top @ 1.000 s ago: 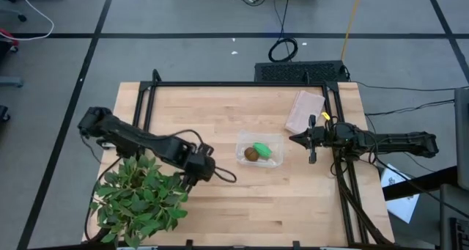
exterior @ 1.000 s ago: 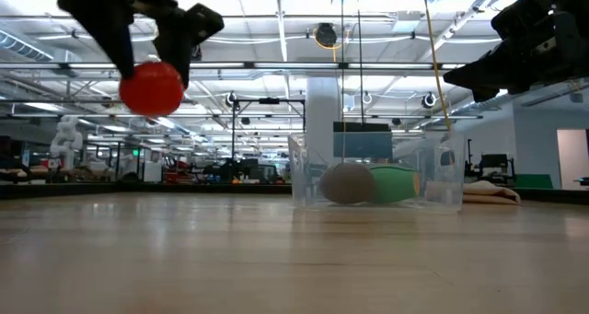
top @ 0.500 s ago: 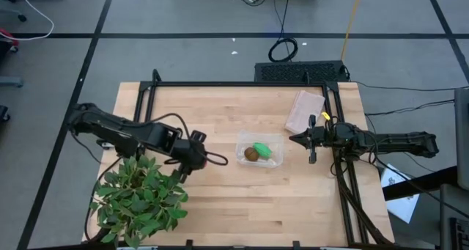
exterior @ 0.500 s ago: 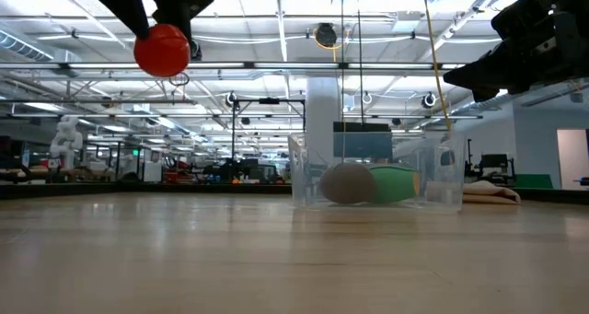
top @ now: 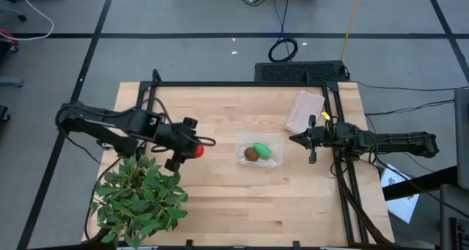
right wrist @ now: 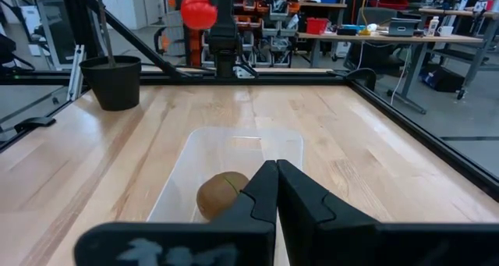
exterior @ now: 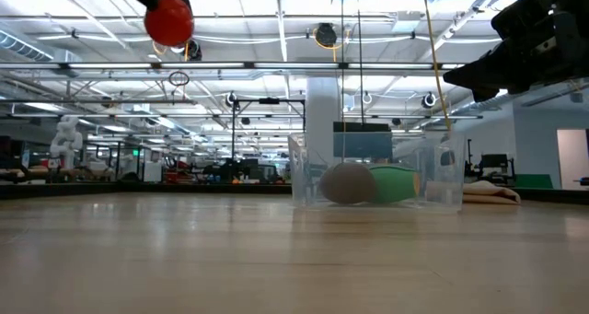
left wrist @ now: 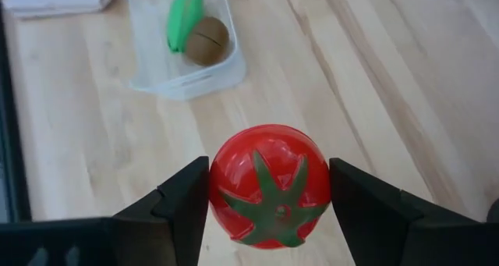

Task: Pick and placing Produce into tupperware
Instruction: Put the red tomato into the transparent bin

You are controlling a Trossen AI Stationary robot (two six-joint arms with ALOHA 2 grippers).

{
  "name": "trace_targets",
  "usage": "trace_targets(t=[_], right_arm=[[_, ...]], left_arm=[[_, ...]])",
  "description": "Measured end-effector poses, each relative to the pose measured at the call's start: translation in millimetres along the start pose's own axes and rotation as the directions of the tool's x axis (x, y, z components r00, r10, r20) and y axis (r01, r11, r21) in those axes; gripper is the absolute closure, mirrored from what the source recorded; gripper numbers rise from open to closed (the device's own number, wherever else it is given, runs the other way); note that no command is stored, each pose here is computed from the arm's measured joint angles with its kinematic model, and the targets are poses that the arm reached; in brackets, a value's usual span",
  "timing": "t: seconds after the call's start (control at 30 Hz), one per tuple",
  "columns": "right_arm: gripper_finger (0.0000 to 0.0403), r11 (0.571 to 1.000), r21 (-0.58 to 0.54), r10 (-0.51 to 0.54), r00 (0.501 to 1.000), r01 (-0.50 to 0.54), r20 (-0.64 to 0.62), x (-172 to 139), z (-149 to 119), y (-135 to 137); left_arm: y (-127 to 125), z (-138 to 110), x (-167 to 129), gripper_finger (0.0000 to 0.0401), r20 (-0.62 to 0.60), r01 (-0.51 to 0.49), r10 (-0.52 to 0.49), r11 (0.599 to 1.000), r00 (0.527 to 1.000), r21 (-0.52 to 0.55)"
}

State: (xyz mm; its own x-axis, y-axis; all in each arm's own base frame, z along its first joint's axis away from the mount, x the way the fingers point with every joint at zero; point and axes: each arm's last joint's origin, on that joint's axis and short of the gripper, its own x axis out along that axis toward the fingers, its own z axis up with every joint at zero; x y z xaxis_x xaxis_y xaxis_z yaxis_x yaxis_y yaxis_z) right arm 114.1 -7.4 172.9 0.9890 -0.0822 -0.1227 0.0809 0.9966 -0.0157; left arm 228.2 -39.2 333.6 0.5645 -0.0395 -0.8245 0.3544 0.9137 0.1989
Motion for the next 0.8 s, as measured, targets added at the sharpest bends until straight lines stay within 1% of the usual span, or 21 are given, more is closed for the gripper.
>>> trace_targets(t=[0.33, 0.6, 0.8], right_arm=[[0.0403, 1.0, 0.0, 0.0, 1.0, 0.0, 0.0, 0, 0, 0], [0.0403, 1.0, 0.0, 0.0, 1.0, 0.0, -0.001, 0, 0, 0], [0.0403, 1.0, 0.0, 0.0, 1.0, 0.0, -0.001, 0, 0, 0]], left_arm=[[5, -15, -37, 0.0171, 0.114, -0.052, 0.056, 0.998, 0.992, -0.039], [1, -31, -46, 0.0171, 0.183, -0.07, 0.078, 0.996, 0.98, -0.048], [-1, -37, -55, 0.0171, 0.253, -0.089, 0.099, 0.995, 0.962, -0.053]])
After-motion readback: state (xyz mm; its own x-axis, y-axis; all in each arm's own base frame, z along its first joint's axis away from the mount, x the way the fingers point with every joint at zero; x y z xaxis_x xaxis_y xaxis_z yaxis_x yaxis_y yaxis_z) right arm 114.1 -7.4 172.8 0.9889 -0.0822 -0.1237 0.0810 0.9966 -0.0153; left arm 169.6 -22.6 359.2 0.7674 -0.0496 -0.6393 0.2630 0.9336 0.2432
